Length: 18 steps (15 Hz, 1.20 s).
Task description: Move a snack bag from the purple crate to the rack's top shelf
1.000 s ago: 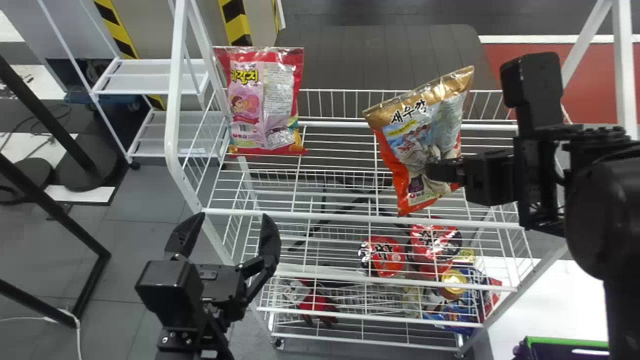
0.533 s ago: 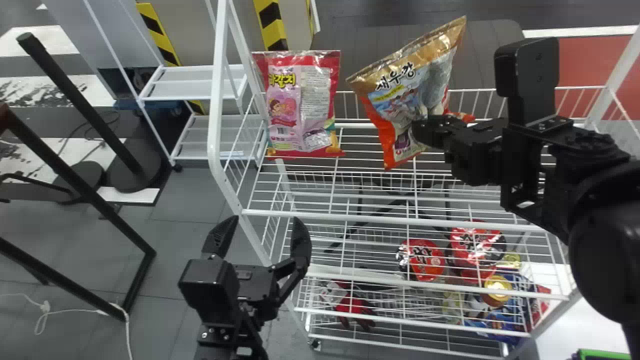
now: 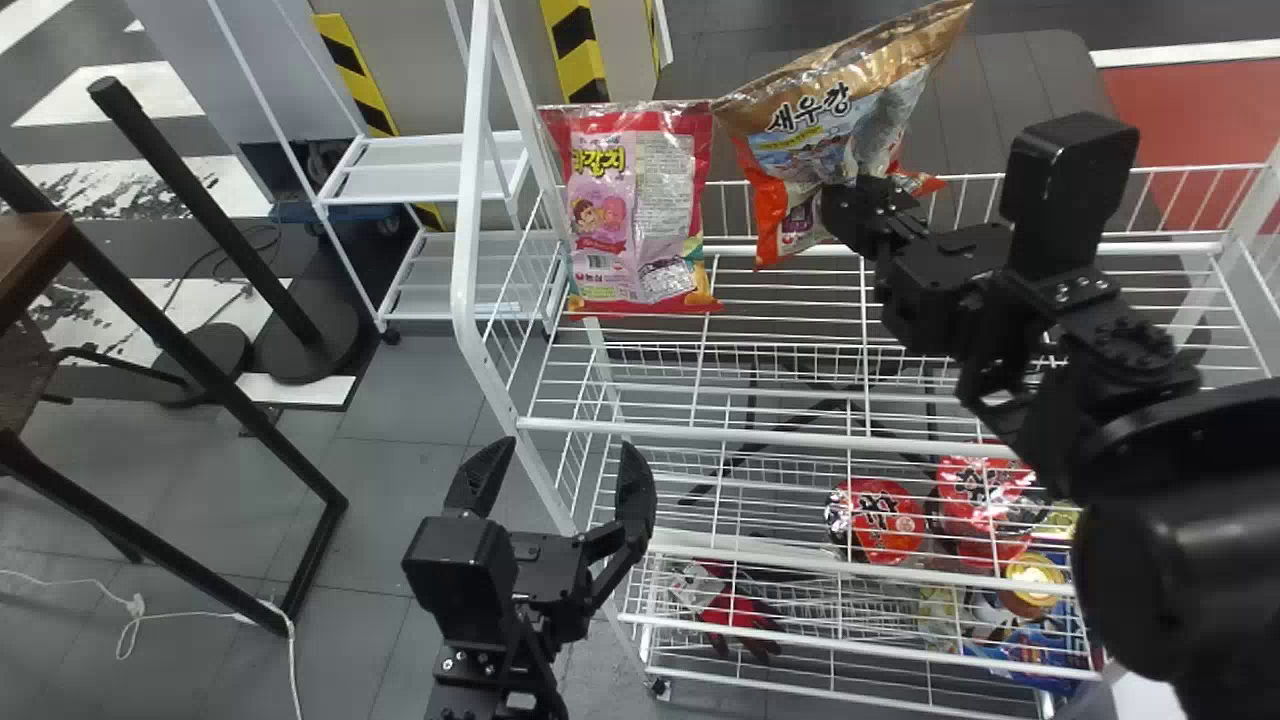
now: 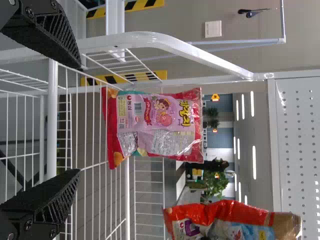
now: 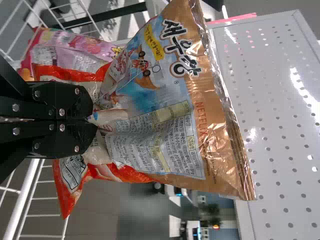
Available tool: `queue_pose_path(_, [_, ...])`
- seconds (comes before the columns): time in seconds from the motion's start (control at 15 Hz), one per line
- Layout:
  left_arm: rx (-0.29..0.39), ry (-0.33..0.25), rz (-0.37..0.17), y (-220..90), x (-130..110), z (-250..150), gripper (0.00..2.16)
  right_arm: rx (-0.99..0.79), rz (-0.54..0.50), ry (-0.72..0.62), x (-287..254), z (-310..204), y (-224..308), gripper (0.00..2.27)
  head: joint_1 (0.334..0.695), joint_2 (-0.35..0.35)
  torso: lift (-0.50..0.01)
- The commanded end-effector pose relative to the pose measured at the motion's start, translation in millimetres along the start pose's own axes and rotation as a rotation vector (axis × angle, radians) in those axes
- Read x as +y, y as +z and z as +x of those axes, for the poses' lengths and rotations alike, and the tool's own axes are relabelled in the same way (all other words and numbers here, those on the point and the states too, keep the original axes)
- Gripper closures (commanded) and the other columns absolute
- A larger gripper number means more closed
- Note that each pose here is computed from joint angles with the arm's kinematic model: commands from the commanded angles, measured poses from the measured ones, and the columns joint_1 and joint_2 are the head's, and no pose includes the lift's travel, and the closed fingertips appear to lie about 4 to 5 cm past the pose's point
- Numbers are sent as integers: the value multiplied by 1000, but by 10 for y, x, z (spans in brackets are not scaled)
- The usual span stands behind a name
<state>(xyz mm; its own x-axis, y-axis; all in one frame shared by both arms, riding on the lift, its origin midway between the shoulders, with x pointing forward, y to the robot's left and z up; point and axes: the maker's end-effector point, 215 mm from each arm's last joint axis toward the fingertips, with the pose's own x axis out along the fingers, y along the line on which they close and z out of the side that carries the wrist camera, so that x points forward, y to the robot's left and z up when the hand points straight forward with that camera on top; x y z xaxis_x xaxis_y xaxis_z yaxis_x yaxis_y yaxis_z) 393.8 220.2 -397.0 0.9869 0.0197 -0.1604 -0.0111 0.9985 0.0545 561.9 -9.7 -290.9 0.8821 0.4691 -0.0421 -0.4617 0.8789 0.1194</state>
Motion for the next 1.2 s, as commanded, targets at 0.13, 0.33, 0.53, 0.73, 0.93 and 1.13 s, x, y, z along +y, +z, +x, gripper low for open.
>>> queue_pose_path(0.13, [6,3,-1,-48,34,30,56,-109,41,-35,148,52,-12,2044,695,248,2])
queue_pose_path(0.33, [9,-1,0,-68,23,36,56,-110,117,-62,82,111,-147,2044,695,258,2])
queue_pose_path(0.53, [10,1,1,-83,34,36,56,-121,145,-119,-92,159,-234,2044,695,251,2])
queue_pose_path(0.73, [10,4,1,-105,51,33,56,-108,185,-143,-248,264,-295,2044,695,239,2])
queue_pose_path(0.93, [7,4,0,-110,53,26,56,-73,243,-153,-346,353,-372,2044,695,230,2])
queue_pose_path(1.13, [-2,4,-3,-91,45,-1,56,-1,336,-167,-491,424,-595,2040,695,222,2])
